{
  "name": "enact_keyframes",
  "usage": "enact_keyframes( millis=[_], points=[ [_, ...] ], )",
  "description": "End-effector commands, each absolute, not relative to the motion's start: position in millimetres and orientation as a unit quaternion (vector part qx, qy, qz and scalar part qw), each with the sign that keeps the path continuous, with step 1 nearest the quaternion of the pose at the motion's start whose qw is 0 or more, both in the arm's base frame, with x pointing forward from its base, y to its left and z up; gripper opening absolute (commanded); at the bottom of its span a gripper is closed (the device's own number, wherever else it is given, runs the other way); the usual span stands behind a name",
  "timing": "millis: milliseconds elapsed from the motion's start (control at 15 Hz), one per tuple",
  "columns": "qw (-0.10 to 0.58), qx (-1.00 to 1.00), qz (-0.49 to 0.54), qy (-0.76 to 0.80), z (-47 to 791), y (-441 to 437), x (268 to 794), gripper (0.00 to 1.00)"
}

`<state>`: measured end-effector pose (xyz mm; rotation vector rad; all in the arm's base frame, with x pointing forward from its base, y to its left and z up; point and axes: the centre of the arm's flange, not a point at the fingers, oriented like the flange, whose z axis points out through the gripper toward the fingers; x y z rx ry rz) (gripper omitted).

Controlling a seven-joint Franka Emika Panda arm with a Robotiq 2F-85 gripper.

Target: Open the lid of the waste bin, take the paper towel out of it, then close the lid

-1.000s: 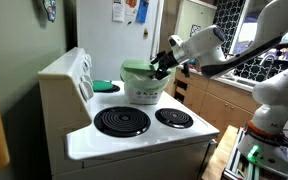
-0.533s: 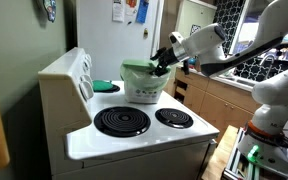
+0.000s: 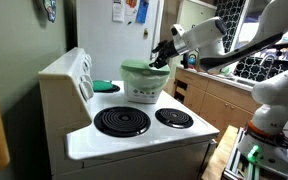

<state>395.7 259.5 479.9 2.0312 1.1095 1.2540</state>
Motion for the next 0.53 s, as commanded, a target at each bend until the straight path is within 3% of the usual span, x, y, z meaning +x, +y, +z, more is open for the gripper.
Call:
enact_keyframes(
  millis=[0,467],
  points=[
    [0.239,0.756,0.46,0.401,482,257,396,1.0],
    [0.205,0.768,0.444,0.415,457,280,388,1.0]
  ],
)
